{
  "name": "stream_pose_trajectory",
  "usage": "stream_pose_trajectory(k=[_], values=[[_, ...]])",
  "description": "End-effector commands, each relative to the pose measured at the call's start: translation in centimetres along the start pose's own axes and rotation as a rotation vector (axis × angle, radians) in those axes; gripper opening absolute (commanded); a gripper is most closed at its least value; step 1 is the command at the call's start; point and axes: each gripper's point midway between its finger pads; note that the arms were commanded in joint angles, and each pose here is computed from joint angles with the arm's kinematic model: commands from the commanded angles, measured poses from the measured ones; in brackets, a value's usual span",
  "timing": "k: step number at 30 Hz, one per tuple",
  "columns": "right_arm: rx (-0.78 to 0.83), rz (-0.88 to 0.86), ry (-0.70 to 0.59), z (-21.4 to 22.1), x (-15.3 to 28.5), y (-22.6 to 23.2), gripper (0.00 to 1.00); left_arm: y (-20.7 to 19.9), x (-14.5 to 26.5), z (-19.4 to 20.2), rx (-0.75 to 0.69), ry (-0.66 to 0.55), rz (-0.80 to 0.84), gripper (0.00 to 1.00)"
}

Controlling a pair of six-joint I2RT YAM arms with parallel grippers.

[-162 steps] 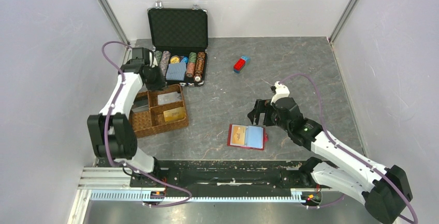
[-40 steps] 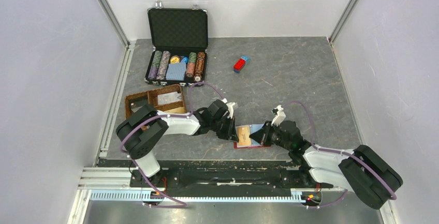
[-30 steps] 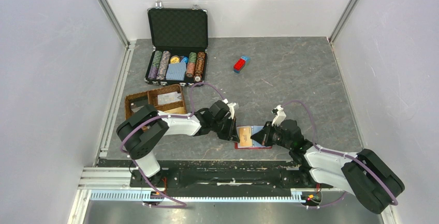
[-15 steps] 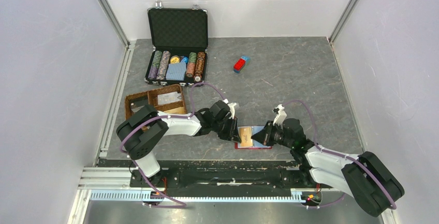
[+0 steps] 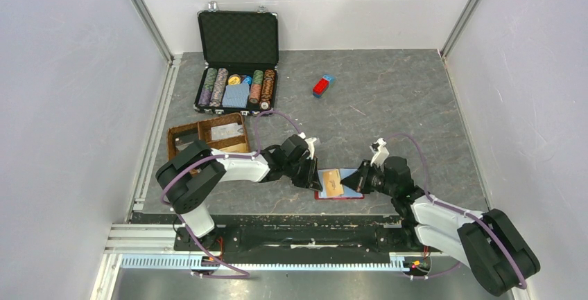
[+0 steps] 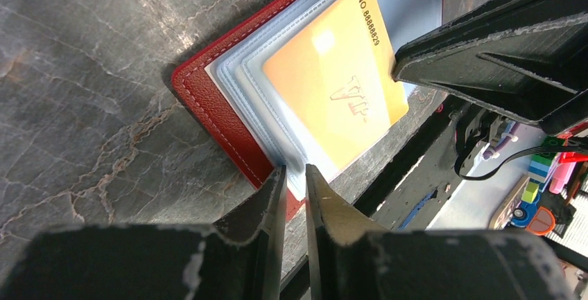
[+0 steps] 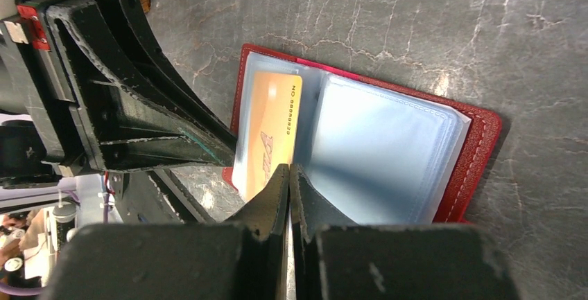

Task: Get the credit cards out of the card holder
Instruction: Remove the credit card from the card holder.

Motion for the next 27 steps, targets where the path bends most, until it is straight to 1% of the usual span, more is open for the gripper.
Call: stream_pose_trajectory(k=[1, 7, 12, 14, 17, 19, 23, 27], values=[[0.005, -0.078, -0.022, -0.9, 0.3, 1.6, 0.00, 1.8, -0.7, 2.2, 0.019, 0.055, -0.086, 0.23], [0.025, -0.048, -0.057, -1.8, 0.8, 1.4, 0.00, 1.7, -0.7, 1.8, 0.020, 0.043, -0.084, 0.23], [0.036, -0.060, 0.013, -0.5, 0.9, 1.3, 0.00, 1.3, -0.5, 1.4, 0.019, 0.026, -0.073, 0.21], [0.040, -0.060, 0.022, -0.2, 0.9, 1.1, 0.00, 1.2, -0.5, 1.3, 0.020, 0.021, -0.065, 0.21], [0.042, -0.086, 0.030, -0.2, 0.8, 1.6, 0.12, 1.0, -0.7, 1.3, 0.024, 0.021, -0.054, 0.20], [0.038, -0.095, 0.030, -0.4, 0.6, 1.9, 0.15, 1.0, -0.8, 1.4, 0.029, 0.024, -0.052, 0.20], [0.035, -0.079, 0.042, -0.5, 0.2, 1.7, 0.23, 1.0, -0.8, 1.4, 0.034, 0.024, -0.051, 0.19], [0.019, -0.060, 0.057, -0.1, 0.0, 1.0, 0.25, 1.0, -0.9, 1.5, 0.036, 0.027, -0.048, 0.19]])
Point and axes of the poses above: each gripper's point midway between its finger pads, its own x axis back along the fingers, its own y axis along the line the jaws close on, z = x × y, and after that the axes turned 13 degrees about -x, right-handed
